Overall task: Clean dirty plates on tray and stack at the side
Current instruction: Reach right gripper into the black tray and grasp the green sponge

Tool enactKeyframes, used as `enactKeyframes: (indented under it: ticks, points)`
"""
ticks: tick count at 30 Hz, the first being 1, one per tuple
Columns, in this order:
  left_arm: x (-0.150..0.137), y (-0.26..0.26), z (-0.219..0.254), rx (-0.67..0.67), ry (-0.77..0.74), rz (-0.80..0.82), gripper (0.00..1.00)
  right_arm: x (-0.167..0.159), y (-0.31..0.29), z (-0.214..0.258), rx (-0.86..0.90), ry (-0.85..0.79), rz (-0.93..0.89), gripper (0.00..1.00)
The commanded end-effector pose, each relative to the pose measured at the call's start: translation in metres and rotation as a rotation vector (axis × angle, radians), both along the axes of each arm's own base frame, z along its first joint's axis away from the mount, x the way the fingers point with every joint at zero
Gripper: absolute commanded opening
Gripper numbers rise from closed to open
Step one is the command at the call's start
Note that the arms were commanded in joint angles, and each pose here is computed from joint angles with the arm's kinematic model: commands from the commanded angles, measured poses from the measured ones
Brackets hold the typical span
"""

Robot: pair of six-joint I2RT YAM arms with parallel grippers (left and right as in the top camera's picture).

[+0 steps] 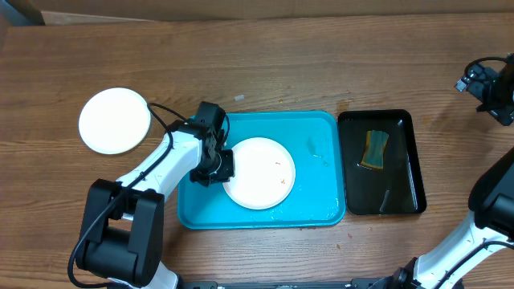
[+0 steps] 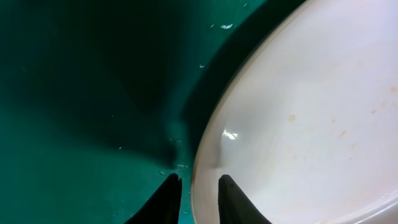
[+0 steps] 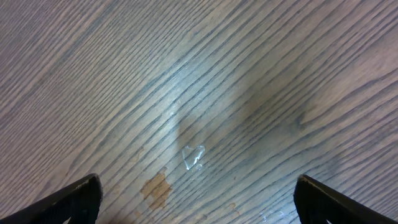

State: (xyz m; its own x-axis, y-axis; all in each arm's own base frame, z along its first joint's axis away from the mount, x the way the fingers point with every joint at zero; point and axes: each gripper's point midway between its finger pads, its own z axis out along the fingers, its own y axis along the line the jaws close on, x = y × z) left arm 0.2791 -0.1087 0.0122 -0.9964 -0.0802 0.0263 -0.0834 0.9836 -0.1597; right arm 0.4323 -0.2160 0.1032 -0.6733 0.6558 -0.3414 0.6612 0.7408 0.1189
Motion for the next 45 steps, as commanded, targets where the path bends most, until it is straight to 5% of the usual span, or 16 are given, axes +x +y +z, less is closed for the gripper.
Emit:
enactKeyframes:
  ticks: [1, 5, 7, 13, 20, 30, 45]
  points:
    - [-0.005, 0.002, -0.005, 0.011, 0.003, -0.005, 0.19, 0.005, 0.003, 0.017, 0.001, -0.048, 0.001, 1.0]
    - [-0.003, 0.001, -0.005, 0.008, -0.006, -0.002, 0.18, 0.02, 0.053, 0.026, 0.233, -0.156, 0.19, 1.0]
    - [-0.002, 0.001, -0.005, 0.007, -0.009, -0.002, 0.17, 0.024, 0.072, 0.036, 0.324, -0.209, 0.246, 0.92]
    - [-0.002, 0.001, -0.005, 0.006, -0.009, 0.002, 0.08, 0.012, 0.098, 0.065, 0.275, -0.177, 0.331, 0.72]
    - [0.002, 0.002, -0.005, 0.003, -0.023, 0.008, 0.04, -0.02, 0.149, 0.087, 0.199, -0.055, 0.412, 0.72]
    - [0.014, 0.012, 0.0, -0.066, -0.029, 0.089, 0.04, -0.061, 0.211, 0.043, 0.095, 0.235, 0.512, 0.72]
    - [0.016, 0.014, 0.001, -0.105, -0.024, 0.112, 0.04, -0.106, 0.224, -0.064, 0.035, 0.386, 0.497, 0.7]
